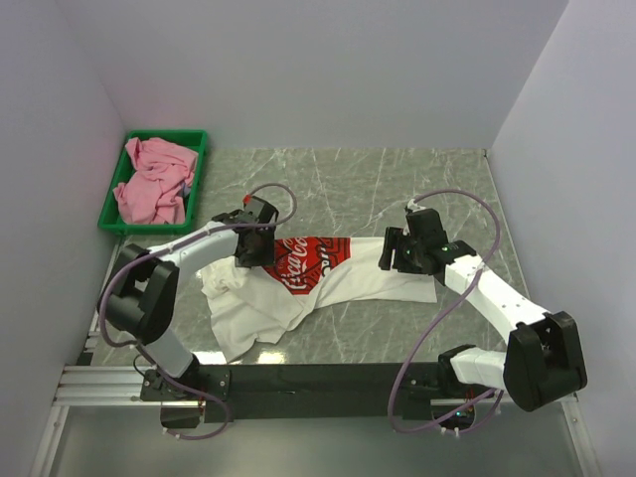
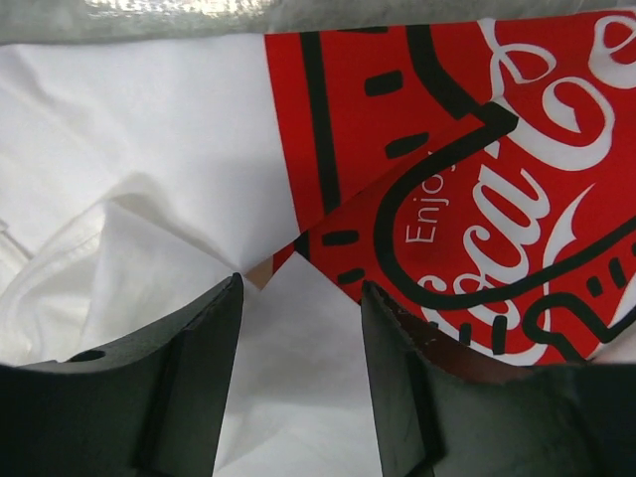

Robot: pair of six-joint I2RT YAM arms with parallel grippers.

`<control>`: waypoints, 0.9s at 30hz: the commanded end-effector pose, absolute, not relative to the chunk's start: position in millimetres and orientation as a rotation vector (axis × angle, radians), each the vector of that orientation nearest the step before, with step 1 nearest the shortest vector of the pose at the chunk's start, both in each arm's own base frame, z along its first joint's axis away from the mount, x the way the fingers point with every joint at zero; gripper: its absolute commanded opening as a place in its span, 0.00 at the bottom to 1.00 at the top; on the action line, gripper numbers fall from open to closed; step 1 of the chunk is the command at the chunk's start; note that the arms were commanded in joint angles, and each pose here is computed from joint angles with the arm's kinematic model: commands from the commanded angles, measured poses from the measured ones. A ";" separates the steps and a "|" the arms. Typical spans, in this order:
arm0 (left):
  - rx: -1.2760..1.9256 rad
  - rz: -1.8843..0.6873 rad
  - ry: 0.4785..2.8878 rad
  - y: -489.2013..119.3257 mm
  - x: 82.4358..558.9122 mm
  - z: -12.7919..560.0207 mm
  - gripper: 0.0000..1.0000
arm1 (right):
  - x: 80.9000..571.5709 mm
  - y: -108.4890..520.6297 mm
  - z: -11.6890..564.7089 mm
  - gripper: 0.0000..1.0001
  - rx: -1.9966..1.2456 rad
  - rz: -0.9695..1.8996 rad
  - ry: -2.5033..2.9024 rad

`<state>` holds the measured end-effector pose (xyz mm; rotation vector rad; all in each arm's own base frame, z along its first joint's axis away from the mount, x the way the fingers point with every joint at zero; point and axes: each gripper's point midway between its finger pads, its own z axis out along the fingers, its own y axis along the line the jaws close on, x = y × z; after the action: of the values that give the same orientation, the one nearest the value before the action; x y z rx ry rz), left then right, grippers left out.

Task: Fold and stack the t-shirts
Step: Flatten the tshirt out

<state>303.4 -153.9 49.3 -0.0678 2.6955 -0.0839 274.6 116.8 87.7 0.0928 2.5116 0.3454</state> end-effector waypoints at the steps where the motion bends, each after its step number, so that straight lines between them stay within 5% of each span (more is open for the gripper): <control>1: -0.013 -0.076 2.672 -162.1 314.7 52.0 0.57 | 280.4 114.6 84.9 0.71 0.108 0.345 2.492; 11: -0.019 -0.040 2.724 -159.4 299.6 27.5 0.57 | 280.6 115.3 77.9 0.71 0.111 0.361 2.499; 14: -0.020 -0.057 2.731 -162.4 294.0 24.5 0.49 | 280.6 115.6 78.8 0.71 0.112 0.364 2.497; 21: -0.019 -0.080 2.686 -165.6 294.1 39.7 0.06 | 280.8 114.4 83.3 0.71 0.122 0.365 2.485; 27: -0.095 -0.102 2.482 -157.8 312.4 108.7 0.01 | 285.2 108.6 96.4 0.71 0.167 0.339 2.438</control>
<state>294.6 -158.1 58.4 -0.0348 2.6433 -0.0668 272.9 114.1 76.2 0.1162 2.5278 0.3509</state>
